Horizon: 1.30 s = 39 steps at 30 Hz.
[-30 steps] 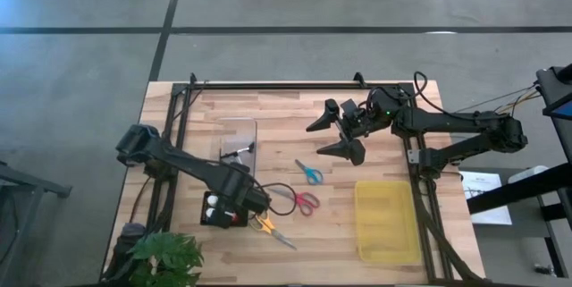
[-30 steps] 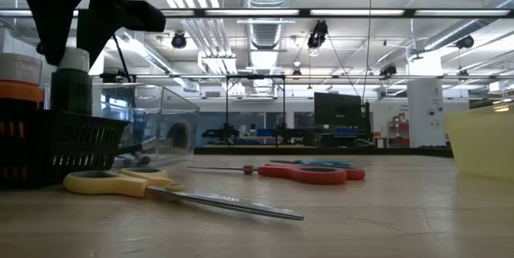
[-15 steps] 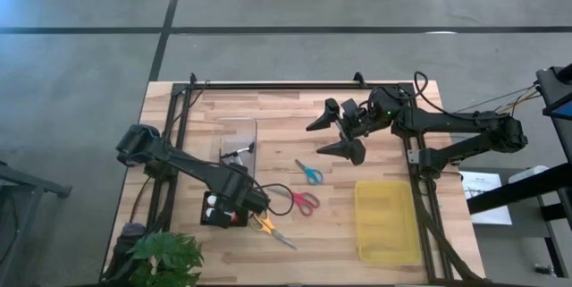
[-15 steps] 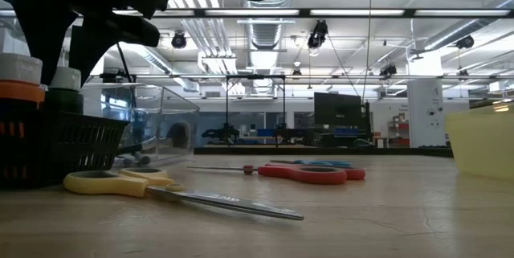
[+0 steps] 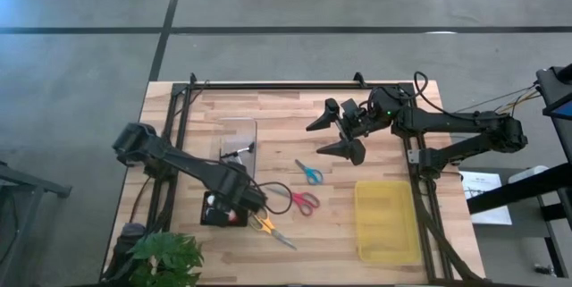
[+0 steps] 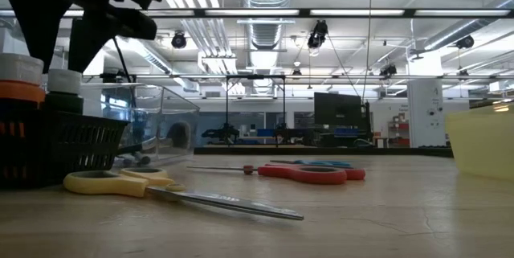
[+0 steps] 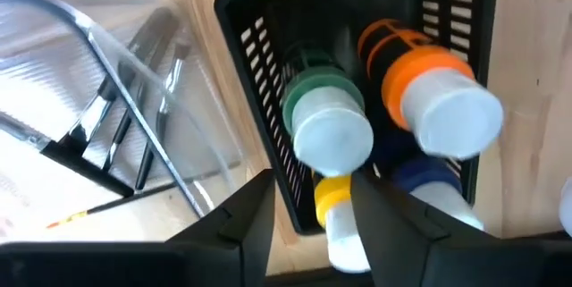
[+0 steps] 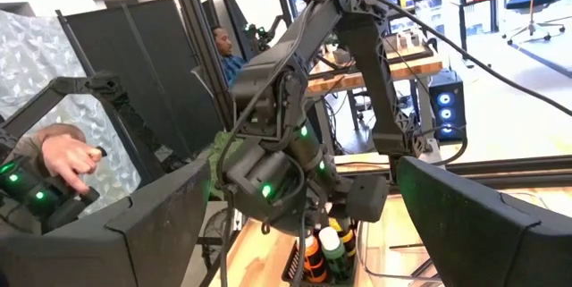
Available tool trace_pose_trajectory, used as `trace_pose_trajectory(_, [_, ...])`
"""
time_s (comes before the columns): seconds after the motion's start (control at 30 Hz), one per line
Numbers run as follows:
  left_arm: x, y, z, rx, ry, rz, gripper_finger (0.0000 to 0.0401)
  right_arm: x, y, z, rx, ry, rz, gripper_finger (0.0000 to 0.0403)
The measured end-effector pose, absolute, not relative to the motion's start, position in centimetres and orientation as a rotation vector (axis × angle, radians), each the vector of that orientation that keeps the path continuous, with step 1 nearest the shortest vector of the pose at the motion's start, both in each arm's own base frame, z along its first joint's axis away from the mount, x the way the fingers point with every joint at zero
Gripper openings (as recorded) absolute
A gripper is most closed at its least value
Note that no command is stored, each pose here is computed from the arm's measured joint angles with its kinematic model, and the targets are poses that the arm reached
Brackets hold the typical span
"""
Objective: Pick & Place Paint Supplies
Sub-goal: Put the blue scissors into the yellow bin
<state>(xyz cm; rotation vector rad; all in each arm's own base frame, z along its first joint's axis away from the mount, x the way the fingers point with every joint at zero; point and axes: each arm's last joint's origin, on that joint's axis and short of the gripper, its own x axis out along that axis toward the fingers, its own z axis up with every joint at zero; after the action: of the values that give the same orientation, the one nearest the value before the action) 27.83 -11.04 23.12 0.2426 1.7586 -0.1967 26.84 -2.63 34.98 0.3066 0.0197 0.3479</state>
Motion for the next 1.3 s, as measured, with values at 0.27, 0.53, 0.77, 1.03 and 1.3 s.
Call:
trace_pose_trajectory(0.27, [26.5, -10.5, 25.8, 0.233, 1.68, -0.218, 0.0123, 26.8, -2.6, 35.0, 0.302, 0.017, 0.346, 0.0357])
trace_pose_trajectory(0.53, [25.7, -9.4, 30.2, 0.324, 1.484, -0.151, 0.0123, 26.8, -2.6, 34.9, 0.28, 0.02, 0.345, 0.0357])
trace_pose_trajectory(0.77, [26.4, -9.4, 33.0, 0.464, 1.182, -0.238, 0.0123, 26.8, -2.6, 33.7, 0.3, 0.124, 0.342, 0.0357])
trace_pose_trajectory(1.03, [28.9, -10.3, 34.7, 0.42, 0.853, -0.239, 0.0123, 26.6, -2.5, 31.6, 0.356, 0.221, 0.331, 0.0357])
trace_pose_trajectory(1.3, [29.4, -11.1, 33.8, 0.384, 0.797, -0.357, 0.0123, 26.2, -1.9, 30.9, 0.408, 0.247, 0.343, 0.0357])
